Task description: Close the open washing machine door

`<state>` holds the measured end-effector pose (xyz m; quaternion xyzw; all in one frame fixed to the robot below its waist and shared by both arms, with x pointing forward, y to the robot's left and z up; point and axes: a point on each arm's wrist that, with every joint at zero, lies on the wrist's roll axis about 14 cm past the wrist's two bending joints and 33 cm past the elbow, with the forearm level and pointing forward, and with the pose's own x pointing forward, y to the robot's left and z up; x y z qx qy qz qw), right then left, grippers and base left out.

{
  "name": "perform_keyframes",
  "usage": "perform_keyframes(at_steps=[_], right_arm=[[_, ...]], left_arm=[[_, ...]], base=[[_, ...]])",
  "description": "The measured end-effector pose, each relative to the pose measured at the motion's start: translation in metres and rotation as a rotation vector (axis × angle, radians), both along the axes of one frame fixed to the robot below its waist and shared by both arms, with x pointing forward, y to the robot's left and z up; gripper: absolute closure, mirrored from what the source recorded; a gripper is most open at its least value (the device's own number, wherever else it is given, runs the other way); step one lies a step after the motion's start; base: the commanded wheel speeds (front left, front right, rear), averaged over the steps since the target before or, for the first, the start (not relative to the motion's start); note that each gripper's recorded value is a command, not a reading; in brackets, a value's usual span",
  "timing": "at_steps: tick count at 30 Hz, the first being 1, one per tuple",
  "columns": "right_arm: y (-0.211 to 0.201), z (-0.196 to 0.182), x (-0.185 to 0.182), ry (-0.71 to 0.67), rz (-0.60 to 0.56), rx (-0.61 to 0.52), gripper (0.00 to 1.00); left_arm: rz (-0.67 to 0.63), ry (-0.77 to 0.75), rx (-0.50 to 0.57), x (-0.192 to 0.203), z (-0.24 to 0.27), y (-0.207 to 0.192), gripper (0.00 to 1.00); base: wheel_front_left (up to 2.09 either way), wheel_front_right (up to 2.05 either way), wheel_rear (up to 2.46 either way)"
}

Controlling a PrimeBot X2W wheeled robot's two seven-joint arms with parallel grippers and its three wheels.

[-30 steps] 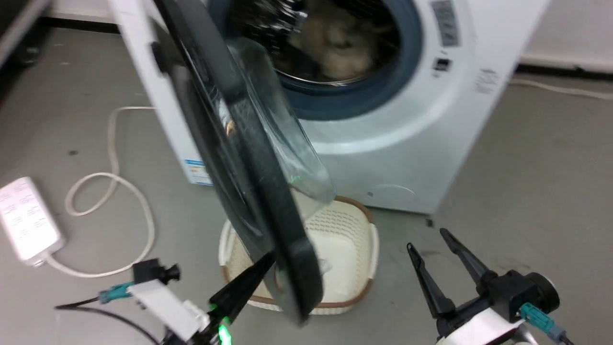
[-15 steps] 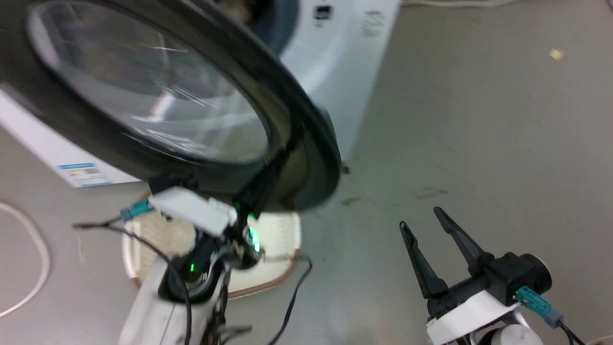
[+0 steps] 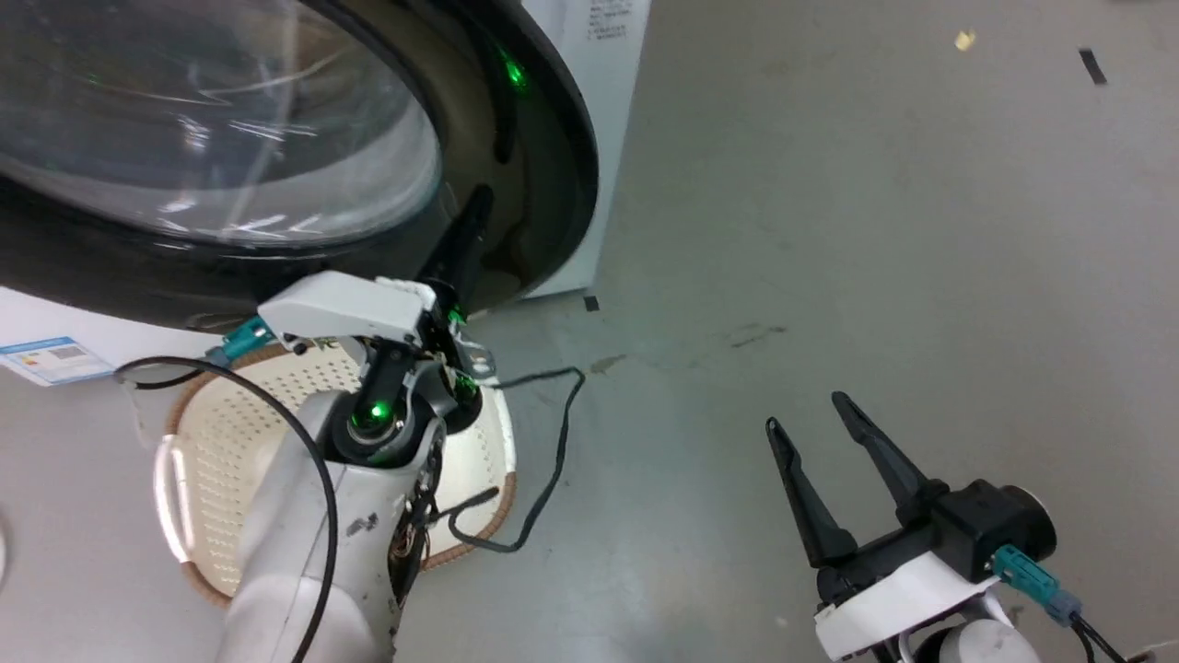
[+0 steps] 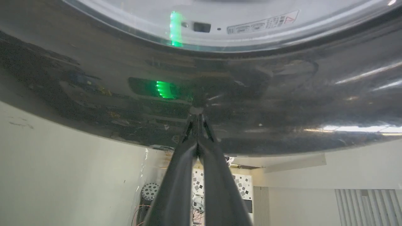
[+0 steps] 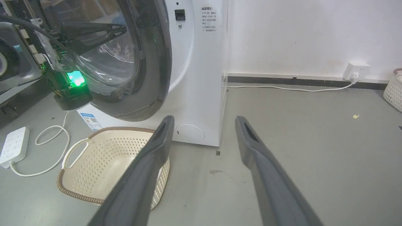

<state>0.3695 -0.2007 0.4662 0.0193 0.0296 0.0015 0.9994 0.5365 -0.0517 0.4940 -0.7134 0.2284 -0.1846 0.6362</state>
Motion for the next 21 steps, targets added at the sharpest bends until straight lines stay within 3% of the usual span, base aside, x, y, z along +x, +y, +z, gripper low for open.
perform_keyframes(at_steps=[6,7,8,9,10,14,19,20,21], right_arm=[[0.013,0.012,0.006,-0.044,0.044,0.011,0.0],[0.016,0.013,0.005,-0.047,0.055,0.013,0.0],[0.02,0.013,0.004,-0.048,0.068,0.014,0.0],[0.022,0.013,0.004,-0.051,0.079,0.013,0.0],[0.025,0.014,0.003,-0.054,0.09,0.013,0.0],[0.032,0.019,0.002,-0.069,0.122,0.01,0.0],[0.046,0.033,0.002,-0.116,0.169,0.015,0.0],[0.047,0.035,0.002,-0.123,0.175,0.016,0.0],[0.047,0.035,0.002,-0.123,0.175,0.016,0.0]], left_arm=[[-0.02,-0.047,0.072,-0.032,-0.001,0.023,1.0],[-0.022,-0.075,0.106,-0.039,0.001,0.028,0.53],[-0.021,-0.099,0.136,-0.047,0.003,0.034,0.53],[-0.008,-0.113,0.161,-0.055,0.002,0.043,0.09],[0.013,-0.128,0.187,-0.062,0.003,0.052,0.0],[0.085,-0.184,0.292,-0.083,0.004,0.084,0.0],[0.293,-0.428,0.71,-0.115,0.018,0.164,0.0],[0.319,-0.46,0.778,-0.12,0.019,0.176,0.0],[0.319,-0.46,0.778,-0.12,0.019,0.176,0.0]], base=[[0.0,0.0,0.0],[0.0,0.0,0.0],[0.0,0.0,0.0],[0.0,0.0,0.0],[0.0,0.0,0.0],[0.0,0.0,0.0],[0.0,0.0,0.0],[0.0,0.0,0.0],[0.0,0.0,0.0]])
